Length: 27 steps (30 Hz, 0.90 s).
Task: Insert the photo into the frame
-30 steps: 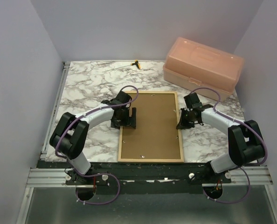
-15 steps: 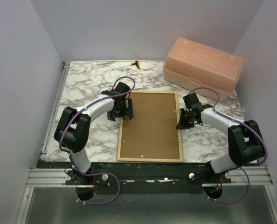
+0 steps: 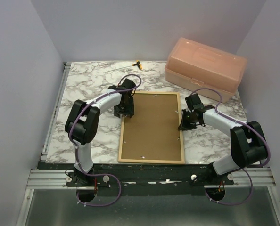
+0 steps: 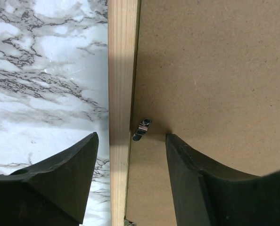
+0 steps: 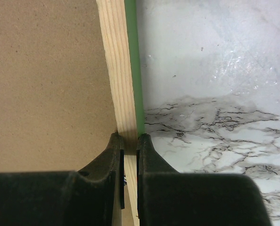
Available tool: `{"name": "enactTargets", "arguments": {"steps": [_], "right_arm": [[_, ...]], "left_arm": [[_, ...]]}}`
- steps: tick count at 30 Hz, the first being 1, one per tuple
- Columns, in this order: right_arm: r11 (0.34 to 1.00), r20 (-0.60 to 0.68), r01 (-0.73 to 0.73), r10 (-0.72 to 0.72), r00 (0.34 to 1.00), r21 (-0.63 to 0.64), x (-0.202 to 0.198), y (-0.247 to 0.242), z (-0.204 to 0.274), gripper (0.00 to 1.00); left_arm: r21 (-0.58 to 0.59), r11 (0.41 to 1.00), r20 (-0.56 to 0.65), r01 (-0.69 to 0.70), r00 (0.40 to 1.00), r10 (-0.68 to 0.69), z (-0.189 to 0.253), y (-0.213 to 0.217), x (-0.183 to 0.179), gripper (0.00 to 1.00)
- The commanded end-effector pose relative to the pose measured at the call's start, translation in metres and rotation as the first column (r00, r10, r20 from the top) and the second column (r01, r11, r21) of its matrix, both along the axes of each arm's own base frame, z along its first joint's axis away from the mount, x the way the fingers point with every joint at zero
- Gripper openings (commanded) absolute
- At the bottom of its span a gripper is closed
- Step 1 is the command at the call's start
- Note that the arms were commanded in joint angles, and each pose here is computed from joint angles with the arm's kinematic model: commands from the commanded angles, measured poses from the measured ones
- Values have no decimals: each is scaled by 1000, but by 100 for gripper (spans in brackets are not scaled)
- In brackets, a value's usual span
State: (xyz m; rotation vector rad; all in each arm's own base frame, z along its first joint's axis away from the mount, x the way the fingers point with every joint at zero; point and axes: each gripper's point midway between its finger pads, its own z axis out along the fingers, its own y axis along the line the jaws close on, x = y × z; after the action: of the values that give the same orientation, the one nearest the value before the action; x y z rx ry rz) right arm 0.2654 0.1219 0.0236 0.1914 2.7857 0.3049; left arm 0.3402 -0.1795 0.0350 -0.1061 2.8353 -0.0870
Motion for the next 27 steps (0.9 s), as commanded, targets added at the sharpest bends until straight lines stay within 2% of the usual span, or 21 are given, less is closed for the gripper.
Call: {"name": "enactTargets", "arguments": {"steps": [1,15,27], "right_arm": [[1000,-26,26,-26,999,-2,-4,0,-10,0],[999,-21,34,-34,999,-14,0,-1,-9,0],[999,-26,35,-35,999,-1,-1,1,-8,0]], "left_arm": [[35,999,-3,19,1000,-19,2,4,15,57],[39,998,-55,51,997,-49,-18,5,9,0],[24,998,5,63,998,-63,-3,6,12,0]]}}
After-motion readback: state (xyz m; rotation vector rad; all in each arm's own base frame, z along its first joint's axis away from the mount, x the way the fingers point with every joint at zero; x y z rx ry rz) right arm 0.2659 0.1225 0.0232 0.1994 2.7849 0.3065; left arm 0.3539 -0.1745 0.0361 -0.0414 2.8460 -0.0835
